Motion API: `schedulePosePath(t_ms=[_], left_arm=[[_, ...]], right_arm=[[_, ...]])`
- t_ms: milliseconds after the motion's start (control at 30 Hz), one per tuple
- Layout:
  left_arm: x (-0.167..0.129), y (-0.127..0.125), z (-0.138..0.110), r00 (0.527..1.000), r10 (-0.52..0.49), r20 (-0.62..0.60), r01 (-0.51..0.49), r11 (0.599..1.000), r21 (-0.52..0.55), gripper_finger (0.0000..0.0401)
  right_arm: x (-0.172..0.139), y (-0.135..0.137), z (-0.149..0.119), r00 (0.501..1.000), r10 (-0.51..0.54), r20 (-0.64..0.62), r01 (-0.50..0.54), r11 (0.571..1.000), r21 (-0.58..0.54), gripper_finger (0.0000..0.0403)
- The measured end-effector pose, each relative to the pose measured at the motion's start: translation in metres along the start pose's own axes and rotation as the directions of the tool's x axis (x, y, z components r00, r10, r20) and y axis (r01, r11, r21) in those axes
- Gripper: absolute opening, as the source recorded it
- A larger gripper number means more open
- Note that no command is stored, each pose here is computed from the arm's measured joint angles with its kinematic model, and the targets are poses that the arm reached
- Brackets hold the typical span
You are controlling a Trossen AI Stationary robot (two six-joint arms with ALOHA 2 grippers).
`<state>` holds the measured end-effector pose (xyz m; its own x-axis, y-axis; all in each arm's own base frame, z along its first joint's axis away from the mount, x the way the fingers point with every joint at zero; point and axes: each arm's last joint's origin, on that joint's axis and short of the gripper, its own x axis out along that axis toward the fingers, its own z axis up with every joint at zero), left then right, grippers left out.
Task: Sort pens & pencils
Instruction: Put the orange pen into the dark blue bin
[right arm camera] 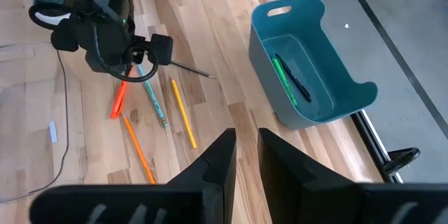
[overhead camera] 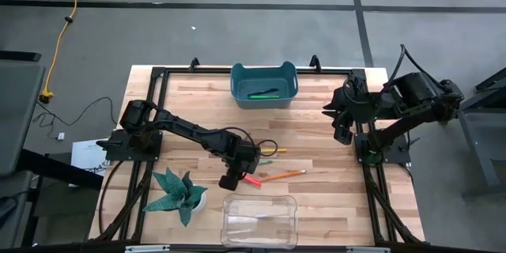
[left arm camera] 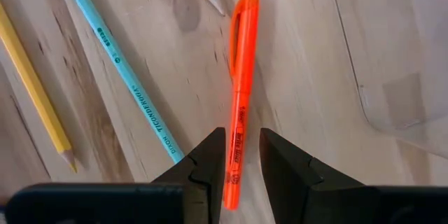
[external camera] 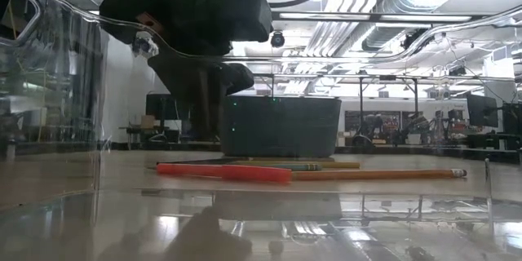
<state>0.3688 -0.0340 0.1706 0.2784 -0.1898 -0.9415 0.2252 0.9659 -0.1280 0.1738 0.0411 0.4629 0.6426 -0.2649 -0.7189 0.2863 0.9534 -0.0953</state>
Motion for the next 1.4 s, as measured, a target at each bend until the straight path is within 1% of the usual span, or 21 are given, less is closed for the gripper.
schedulePosePath(t_ms=[167,233,300,367,433,533,600,900,1233,1400], left_arm=[[0.007,0.001,-0.003,0.999,-0.007,-0.035,0.007,1.000,-0.002,0.0079],[0.012,0.002,-0.001,1.000,-0.008,-0.028,0.008,1.000,0.000,0.0079],[0.017,0.002,-0.006,0.997,-0.015,-0.077,0.014,1.000,-0.009,0.0079],[0.021,0.002,-0.002,0.998,-0.029,-0.052,0.029,1.000,-0.006,0.0079],[0.022,0.002,-0.006,0.996,-0.034,-0.083,0.034,0.999,-0.005,0.0079],[0.025,0.002,-0.004,0.997,-0.031,-0.069,0.031,0.999,0.008,0.0079],[0.025,0.003,-0.006,0.995,-0.036,-0.089,0.036,0.999,0.002,0.0079],[0.034,0.003,-0.007,0.993,-0.039,-0.108,0.040,0.999,0.006,0.0079],[0.033,0.004,-0.008,0.993,-0.025,-0.115,0.026,1.000,0.009,0.0079],[0.036,0.004,-0.009,0.991,-0.024,-0.129,0.023,1.000,-0.008,0.0078]], right_arm=[[0.000,0.000,0.000,1.000,0.000,0.000,0.000,1.000,0.000,0.0051],[0.000,0.000,0.000,1.000,0.000,0.000,0.000,1.000,0.000,0.0051],[0.000,0.000,0.000,1.000,0.000,0.000,0.000,1.000,0.000,0.0051],[0.000,0.000,0.000,1.000,0.000,0.001,0.000,1.000,0.000,0.0051],[0.000,0.000,0.000,1.000,0.000,0.000,0.000,1.000,0.000,0.0051],[0.000,0.000,0.000,1.000,0.000,0.000,0.000,1.000,0.001,0.0051],[0.000,0.000,0.000,1.000,0.000,0.000,0.000,1.000,0.000,0.0051],[0.000,0.000,0.000,1.000,0.000,0.000,0.000,1.000,-0.002,0.0051],[0.000,0.000,0.000,1.000,0.000,0.000,0.000,1.000,-0.010,0.0051],[0.000,0.000,0.000,1.000,0.000,0.000,0.000,1.000,-0.010,0.0051]])
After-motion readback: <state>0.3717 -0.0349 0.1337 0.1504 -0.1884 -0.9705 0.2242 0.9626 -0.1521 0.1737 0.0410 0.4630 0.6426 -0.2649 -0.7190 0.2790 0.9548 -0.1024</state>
